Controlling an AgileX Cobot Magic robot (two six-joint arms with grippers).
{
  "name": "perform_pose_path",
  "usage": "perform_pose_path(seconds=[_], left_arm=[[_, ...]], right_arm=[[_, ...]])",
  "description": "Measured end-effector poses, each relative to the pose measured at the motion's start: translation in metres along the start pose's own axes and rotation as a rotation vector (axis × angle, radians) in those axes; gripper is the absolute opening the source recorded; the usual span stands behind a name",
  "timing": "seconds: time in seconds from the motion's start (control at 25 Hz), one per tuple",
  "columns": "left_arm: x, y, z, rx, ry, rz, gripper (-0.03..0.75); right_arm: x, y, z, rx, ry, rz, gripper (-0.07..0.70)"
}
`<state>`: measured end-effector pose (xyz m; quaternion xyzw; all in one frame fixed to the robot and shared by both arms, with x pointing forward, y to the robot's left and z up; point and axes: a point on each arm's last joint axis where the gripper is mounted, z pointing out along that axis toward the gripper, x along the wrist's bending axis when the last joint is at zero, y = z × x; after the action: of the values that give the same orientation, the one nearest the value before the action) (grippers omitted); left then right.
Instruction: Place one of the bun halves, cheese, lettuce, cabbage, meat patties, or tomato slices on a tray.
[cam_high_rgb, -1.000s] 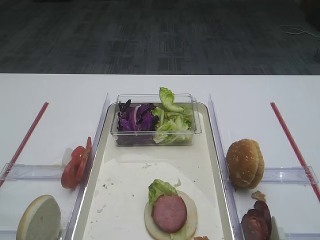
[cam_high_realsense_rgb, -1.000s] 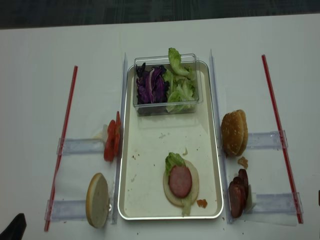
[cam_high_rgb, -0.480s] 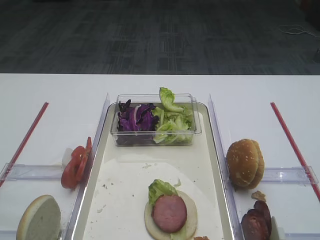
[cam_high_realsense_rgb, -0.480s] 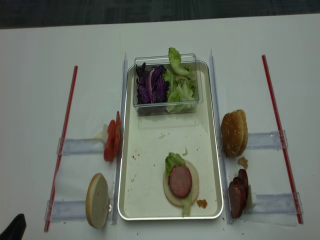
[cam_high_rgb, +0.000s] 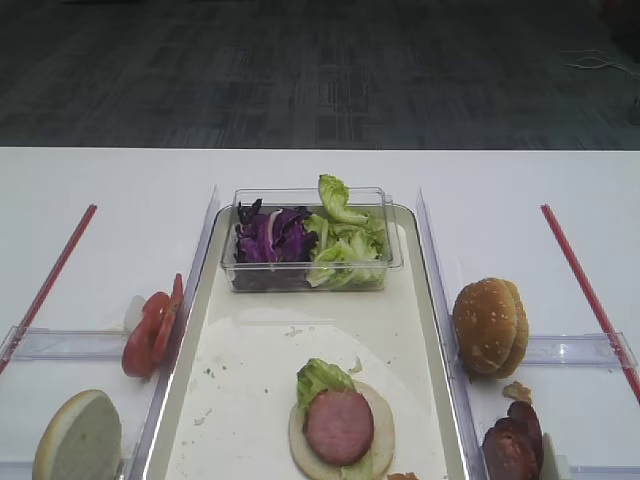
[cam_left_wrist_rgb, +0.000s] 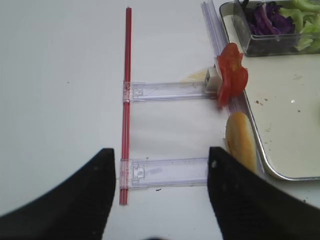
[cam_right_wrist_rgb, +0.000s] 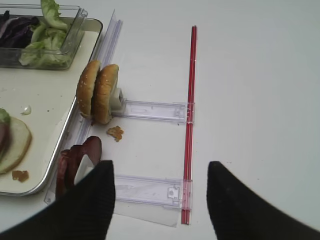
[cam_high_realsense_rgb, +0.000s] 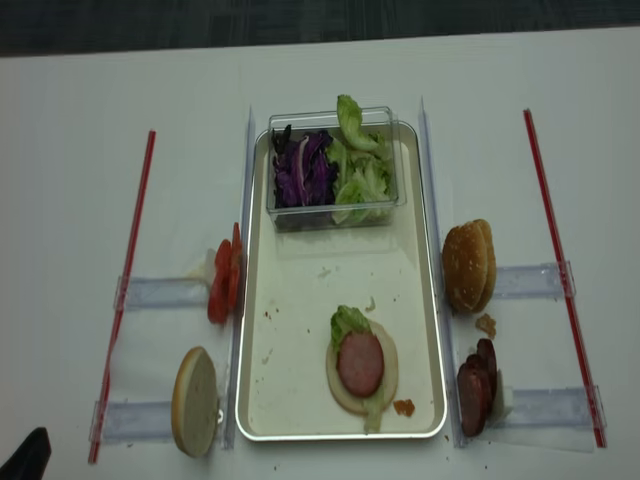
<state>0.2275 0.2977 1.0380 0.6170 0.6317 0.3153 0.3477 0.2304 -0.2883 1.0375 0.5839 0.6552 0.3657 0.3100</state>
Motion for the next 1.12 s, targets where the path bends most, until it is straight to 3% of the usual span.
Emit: perform_pose_path(seconds=[1.12], left_arm=[[0.0002,0.0000,0.0000,0.000,0.002,0.001,0.391]], right_arm=[[0.0000,-0.0002,0.0000,0.002,0.000,0.000,0.428]])
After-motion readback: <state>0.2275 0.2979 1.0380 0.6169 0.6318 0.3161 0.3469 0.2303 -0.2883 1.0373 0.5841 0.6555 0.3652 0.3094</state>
